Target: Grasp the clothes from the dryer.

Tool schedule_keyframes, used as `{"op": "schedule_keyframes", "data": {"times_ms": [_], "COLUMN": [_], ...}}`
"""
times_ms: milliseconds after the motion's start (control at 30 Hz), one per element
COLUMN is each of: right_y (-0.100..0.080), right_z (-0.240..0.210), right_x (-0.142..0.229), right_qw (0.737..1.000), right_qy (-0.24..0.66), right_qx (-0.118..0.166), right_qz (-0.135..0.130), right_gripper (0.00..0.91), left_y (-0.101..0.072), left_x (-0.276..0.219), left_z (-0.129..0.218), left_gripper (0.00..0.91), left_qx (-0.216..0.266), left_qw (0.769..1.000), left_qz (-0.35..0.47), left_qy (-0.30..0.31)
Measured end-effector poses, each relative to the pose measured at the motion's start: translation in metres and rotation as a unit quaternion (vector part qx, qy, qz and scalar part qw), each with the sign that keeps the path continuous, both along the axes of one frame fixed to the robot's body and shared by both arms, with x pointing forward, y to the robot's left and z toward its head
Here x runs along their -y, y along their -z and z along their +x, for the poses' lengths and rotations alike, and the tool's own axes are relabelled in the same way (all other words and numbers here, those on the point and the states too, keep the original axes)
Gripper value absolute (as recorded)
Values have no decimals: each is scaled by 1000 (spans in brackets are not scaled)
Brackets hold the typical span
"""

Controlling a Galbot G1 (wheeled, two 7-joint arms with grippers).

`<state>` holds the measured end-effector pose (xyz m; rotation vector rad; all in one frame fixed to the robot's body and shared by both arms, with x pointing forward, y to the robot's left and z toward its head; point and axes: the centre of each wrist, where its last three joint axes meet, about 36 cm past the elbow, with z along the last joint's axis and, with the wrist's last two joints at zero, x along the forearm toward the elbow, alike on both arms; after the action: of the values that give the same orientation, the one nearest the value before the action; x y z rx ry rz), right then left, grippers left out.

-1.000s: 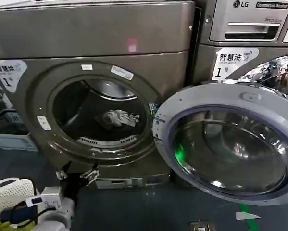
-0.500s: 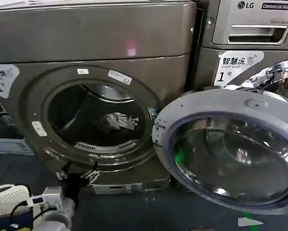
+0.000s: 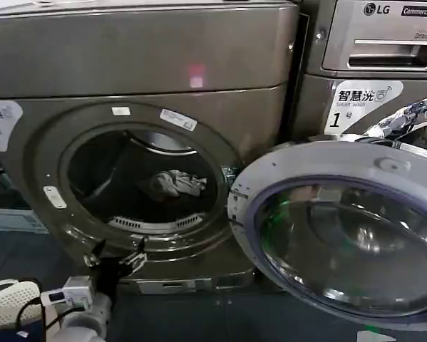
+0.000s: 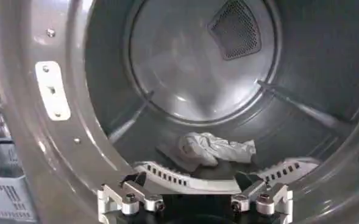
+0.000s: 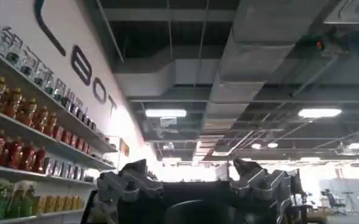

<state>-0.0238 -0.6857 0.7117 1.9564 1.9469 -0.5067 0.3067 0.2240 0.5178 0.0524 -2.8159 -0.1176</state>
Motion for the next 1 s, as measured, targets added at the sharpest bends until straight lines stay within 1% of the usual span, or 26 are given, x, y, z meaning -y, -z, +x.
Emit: {"op": "schedule_keyframes", "data": {"times_ms": [1000], "right_y": [4], "right_z": [-3], "right_x": [1], "right_qw": [1000], "right_qy": [2], "right_qx": [-4], "right_qz": [3], "right_gripper": [907], "left_y": [0], "left_x": [0], "left_z": [-1], "left_gripper": [907], "left_qx": [-1], "left_qw": [1000], "left_qz": [0], "left_qy": [0]}}
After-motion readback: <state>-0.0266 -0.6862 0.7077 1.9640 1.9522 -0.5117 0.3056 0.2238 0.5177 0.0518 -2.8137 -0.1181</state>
